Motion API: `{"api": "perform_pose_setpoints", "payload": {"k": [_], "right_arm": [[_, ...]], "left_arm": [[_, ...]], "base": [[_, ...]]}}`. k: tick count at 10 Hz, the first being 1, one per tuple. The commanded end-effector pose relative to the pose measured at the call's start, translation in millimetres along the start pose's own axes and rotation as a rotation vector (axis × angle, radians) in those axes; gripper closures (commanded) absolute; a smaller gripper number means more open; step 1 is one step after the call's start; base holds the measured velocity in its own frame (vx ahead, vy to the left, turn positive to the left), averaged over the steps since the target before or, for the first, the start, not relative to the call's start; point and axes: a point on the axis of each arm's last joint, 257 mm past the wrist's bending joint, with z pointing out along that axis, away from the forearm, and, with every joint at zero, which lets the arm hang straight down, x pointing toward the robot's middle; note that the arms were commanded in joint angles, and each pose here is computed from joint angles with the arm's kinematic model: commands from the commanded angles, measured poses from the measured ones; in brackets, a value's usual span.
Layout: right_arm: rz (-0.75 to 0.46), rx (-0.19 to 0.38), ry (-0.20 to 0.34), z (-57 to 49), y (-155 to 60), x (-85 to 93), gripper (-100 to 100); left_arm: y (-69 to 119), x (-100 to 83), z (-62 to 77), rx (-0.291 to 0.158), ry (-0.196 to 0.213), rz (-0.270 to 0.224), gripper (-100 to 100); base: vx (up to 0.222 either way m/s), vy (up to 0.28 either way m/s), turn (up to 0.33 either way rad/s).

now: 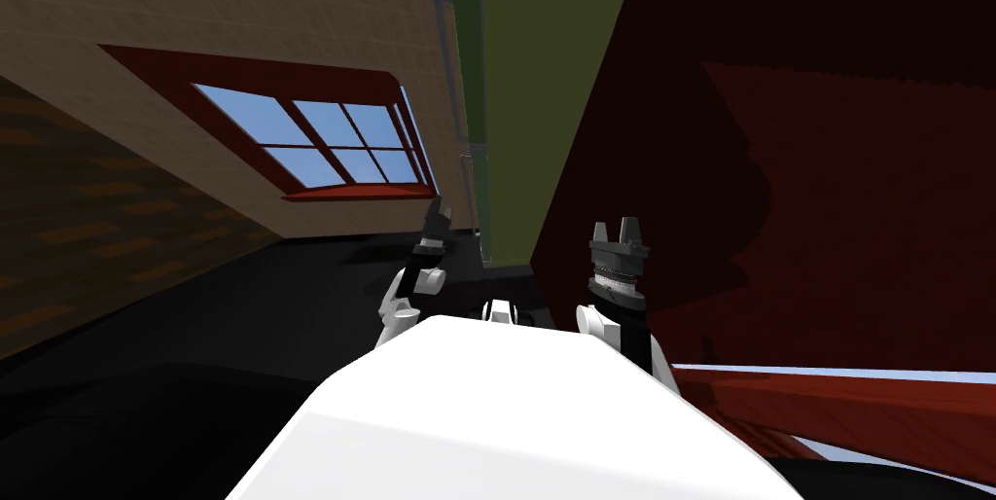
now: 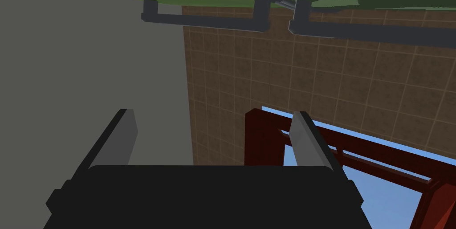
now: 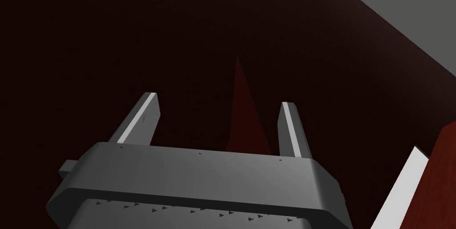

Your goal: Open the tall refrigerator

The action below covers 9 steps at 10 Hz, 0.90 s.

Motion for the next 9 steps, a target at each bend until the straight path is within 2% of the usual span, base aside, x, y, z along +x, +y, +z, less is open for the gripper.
{"api": "perform_pose_setpoints", "payload": {"k": [1, 2, 3, 4, 5, 6, 7, 8, 9], "right_arm": [[0.0, 0.0, 0.0, 0.0, 0, 0.0, 0], [0.0, 0.0, 0.0, 0.0, 0, 0.0, 0], [0.0, 0.0, 0.0, 0.0, 0, 0.0, 0], [0.0, 0.0, 0.0, 0.0, 0, 0.0, 0], [0.0, 0.0, 0.0, 0.0, 0, 0.0, 0], [0.0, 0.0, 0.0, 0.0, 0, 0.0, 0], [0.0, 0.0, 0.0, 0.0, 0, 0.0, 0], [0.0, 0.0, 0.0, 0.0, 0, 0.0, 0], [0.0, 0.0, 0.0, 0.0, 0, 0.0, 0]], "left_arm": [[-3.6, 6.4, 17.9, -0.004, 0.016, -0.005, -100], [-2.7, 6.4, 17.9, -0.008, 0.016, -0.005, -100], [-9.0, 10.0, 29.5, 0.0, 0.025, -0.008, -100], [-7.5, 10.2, 29.8, -0.007, 0.026, -0.008, -100], [-16.0, 13.6, 41.8, 0.006, 0.033, -0.009, -100], [-12.9, 13.7, 41.8, -0.006, 0.034, -0.009, -100], [-21.9, 16.6, 53.0, 0.008, 0.04, -0.009, -100], [-18.9, 17.0, 53.7, -0.005, 0.041, -0.009, -100], [-27.4, 19.2, 63.9, 0.006, 0.046, -0.007, -100]], "base": [[0.08, -0.043, 0.013], [0.067, -0.03, 0.009], [0.071, -0.02, 0.018], [0.06, -0.027, 0.005], [0.08, -0.04, 0.018], [0.076, -0.035, 0.01], [0.092, -0.046, 0.022], [0.078, -0.042, 0.011], [0.095, -0.021, 0.018]]}}
